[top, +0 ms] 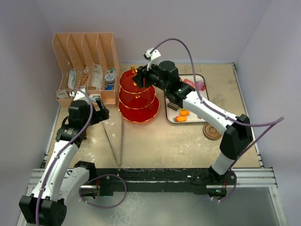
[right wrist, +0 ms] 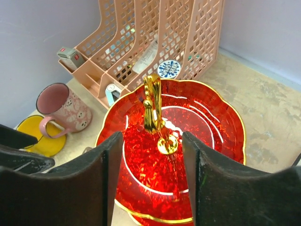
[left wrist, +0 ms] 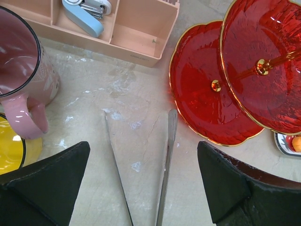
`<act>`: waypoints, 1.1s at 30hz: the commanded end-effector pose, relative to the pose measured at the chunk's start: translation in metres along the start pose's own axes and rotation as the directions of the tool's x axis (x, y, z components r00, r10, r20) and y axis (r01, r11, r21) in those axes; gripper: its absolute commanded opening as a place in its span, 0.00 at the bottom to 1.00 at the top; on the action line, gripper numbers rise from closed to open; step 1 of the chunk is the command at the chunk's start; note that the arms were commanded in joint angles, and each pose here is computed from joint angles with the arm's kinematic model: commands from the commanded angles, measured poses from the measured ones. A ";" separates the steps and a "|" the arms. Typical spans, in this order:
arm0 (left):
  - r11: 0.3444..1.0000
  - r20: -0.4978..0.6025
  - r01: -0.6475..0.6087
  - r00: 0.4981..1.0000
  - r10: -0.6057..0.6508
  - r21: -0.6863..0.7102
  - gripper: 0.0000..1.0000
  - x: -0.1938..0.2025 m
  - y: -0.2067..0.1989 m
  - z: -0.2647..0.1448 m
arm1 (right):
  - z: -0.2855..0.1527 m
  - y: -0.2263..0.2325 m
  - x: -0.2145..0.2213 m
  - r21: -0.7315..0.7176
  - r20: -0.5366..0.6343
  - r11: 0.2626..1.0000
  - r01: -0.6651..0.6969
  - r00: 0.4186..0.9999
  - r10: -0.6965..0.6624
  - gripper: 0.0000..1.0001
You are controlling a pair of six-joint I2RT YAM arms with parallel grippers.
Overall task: Serve the afternoon tea
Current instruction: Move the desert table to the center of the board, then pick up the clamp from the center of the board.
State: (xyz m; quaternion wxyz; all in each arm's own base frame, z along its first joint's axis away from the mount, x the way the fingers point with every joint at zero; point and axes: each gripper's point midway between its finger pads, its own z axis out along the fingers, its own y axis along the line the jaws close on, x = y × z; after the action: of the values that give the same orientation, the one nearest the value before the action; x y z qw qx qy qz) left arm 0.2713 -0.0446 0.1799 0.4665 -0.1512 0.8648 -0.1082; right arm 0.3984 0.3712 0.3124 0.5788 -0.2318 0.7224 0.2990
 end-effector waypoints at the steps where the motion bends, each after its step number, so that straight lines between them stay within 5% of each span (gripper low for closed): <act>1: 1.000 0.063 0.008 0.998 -0.009 0.010 0.94 -0.015 -0.004 -0.004 | -0.043 0.022 -0.072 -0.044 0.125 0.999 -0.029 0.992 0.034 0.58; 8: 1.000 0.071 0.020 0.997 -0.019 -0.011 0.94 -0.017 0.000 -0.006 | -0.108 -0.001 -0.070 0.106 0.157 0.989 -0.106 0.984 0.088 0.65; 15: 0.994 0.054 0.056 0.997 -0.051 -0.091 0.93 -0.015 0.011 -0.003 | -0.184 -0.019 -0.013 0.215 0.149 0.937 -0.277 0.957 0.249 0.67; 23: 0.986 0.056 0.059 0.997 -0.051 -0.155 0.93 -0.019 0.021 -0.004 | -0.184 0.028 0.082 0.069 -0.031 0.930 -0.361 0.931 0.364 0.64; 25: 0.986 0.073 0.064 0.996 -0.053 -0.157 0.93 -0.021 0.021 -0.007 | -0.184 0.028 0.101 0.163 -0.050 0.927 -0.338 0.935 0.350 0.65; 29: 0.984 0.095 0.079 0.993 -0.064 -0.161 0.93 -0.023 0.024 -0.011 | -0.201 -0.009 0.153 0.450 -0.047 0.785 -0.426 0.866 0.497 0.66; 33: 0.985 0.112 0.080 0.992 -0.063 -0.156 0.93 -0.025 0.024 -0.013 | -0.183 0.012 0.147 0.296 -0.077 0.871 -0.393 0.899 0.432 0.66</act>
State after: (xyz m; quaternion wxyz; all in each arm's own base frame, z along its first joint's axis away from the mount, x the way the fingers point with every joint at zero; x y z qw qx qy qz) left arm 0.2627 -0.0154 0.1740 0.4598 -0.2092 0.8621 -0.0391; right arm 0.2209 0.2452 0.1865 0.4487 -0.0190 0.8508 0.2727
